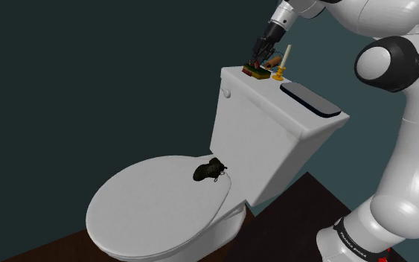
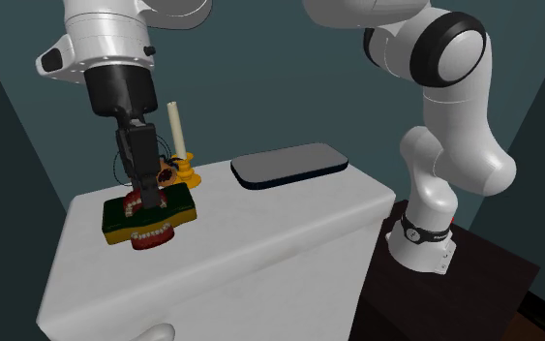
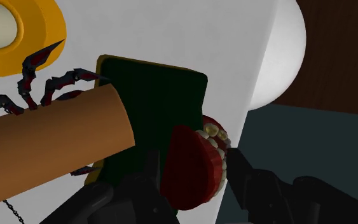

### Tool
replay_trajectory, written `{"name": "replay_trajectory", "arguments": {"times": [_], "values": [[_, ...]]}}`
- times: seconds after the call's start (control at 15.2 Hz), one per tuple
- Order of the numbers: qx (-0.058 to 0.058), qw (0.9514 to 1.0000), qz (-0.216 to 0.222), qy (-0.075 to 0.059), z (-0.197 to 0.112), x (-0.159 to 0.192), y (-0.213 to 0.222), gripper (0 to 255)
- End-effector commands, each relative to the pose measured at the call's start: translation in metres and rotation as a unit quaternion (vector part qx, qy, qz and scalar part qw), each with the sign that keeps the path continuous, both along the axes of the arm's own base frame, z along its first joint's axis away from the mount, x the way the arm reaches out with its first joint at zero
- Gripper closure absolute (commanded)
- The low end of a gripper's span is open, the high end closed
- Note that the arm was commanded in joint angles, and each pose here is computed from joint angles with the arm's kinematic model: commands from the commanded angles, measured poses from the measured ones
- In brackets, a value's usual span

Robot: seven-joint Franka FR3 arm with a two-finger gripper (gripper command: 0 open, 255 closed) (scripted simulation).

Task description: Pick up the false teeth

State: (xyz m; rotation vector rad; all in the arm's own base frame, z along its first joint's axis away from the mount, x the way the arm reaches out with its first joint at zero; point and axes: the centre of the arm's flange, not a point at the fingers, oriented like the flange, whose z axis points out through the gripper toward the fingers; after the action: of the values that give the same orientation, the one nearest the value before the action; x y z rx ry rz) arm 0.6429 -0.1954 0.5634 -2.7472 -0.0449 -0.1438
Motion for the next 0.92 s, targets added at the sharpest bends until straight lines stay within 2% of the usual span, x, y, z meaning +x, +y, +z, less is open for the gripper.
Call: {"name": "replay_trajectory", "arguments": {"times": [0.0,0.2,0.86], "values": [[0.000,1.0000,0.000,0.001,-0.001,0.000,0.000,255],[0.000,1.0000,0.000,0.001,0.000,0.000,0.001,255],[0.000,1.0000,0.000,0.001,0.052,0.000,0.001,255]]}}
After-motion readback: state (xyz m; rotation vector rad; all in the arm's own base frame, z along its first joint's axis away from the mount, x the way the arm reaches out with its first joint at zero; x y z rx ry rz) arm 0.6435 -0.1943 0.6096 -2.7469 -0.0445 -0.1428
